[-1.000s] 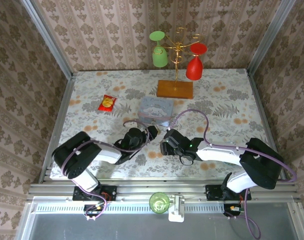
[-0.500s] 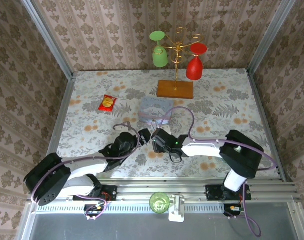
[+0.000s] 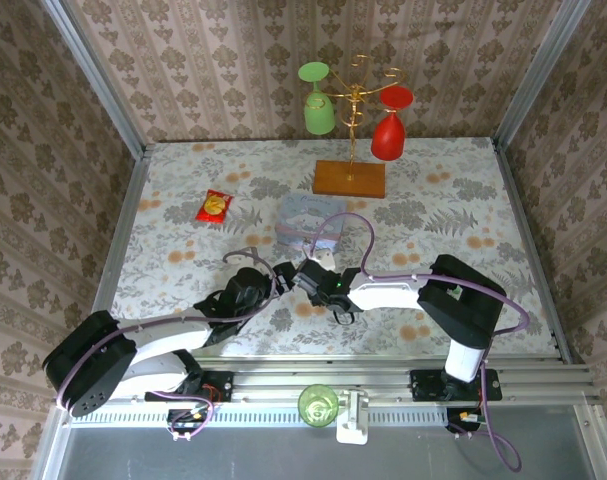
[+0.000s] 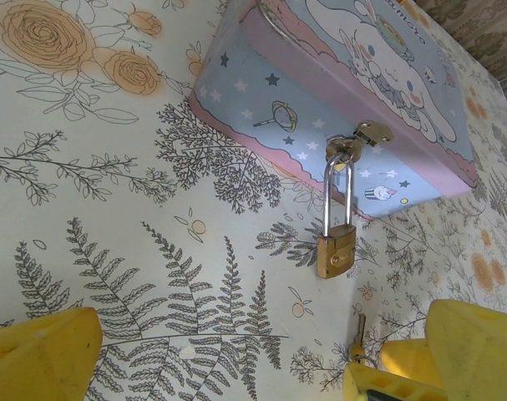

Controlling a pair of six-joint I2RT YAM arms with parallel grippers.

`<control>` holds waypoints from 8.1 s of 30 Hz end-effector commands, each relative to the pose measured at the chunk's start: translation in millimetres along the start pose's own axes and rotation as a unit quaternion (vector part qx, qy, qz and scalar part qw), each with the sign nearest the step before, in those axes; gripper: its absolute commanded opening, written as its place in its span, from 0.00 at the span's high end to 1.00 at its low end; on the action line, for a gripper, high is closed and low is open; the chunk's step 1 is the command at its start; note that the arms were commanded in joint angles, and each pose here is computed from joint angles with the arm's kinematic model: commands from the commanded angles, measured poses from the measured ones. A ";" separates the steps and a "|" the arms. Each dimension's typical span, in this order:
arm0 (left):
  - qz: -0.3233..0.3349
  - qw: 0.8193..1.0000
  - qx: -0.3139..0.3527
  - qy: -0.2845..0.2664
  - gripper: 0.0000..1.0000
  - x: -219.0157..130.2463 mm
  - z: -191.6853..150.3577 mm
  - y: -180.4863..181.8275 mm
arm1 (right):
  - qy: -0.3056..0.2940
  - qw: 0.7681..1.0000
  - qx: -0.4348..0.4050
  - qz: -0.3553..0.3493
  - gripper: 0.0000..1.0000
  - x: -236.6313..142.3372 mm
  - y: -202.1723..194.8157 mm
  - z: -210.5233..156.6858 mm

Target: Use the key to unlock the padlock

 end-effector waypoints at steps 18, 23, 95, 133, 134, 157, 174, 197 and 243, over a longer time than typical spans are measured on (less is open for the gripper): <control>-0.017 1.000 0.003 0.004 0.00 4.3 -4.3 -4.1 | 0.018 1.000 0.000 -0.013 0.85 15.3 -16.4 -19.8; -0.031 0.999 0.007 0.007 0.00 3.8 -3.2 -12.4 | 0.012 1.000 0.003 0.023 0.99 -2.2 -34.4 -21.3; -0.255 0.949 -0.176 0.061 0.81 -8.5 -17.5 -85.6 | -0.132 0.920 -0.235 0.284 1.00 -120.4 -35.7 16.5; -0.288 0.931 -0.217 0.060 1.00 10.3 -33.7 -76.3 | -0.105 0.921 -0.265 0.266 1.00 -111.5 -40.6 3.3; -0.286 0.933 -0.212 0.053 1.00 9.2 -32.3 -76.0 | -0.109 0.923 -0.260 0.263 1.00 -111.6 -43.9 1.1; -0.352 0.925 -0.039 -0.136 1.00 -48.9 12.4 -128.8 | -0.098 0.799 0.023 0.594 0.42 -150.1 -76.9 37.1; -0.348 0.918 -0.053 -0.182 1.00 -63.8 26.8 -129.1 | -0.095 0.784 0.027 0.613 0.51 -140.8 -79.2 27.2; -0.382 0.908 -0.044 -0.168 1.00 -60.8 27.6 -147.1 | -0.105 0.765 0.013 0.636 0.64 -146.8 -68.2 40.5; -0.368 0.918 0.014 0.147 0.64 -49.4 31.2 -100.8 | 0.031 0.834 -0.094 0.543 1.00 -125.4 -51.7 23.0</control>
Point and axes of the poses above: each hand's point on the last joint's axis, 136 mm out from that joint toward the fingers, its own x axis out along the fingers, its own y axis along the line the jaws close on, z = x × y, the point moved 10 cm from there along -x, back along the fingers, and after that the axes turned 9 degrees about x, right-handed, at the moved point
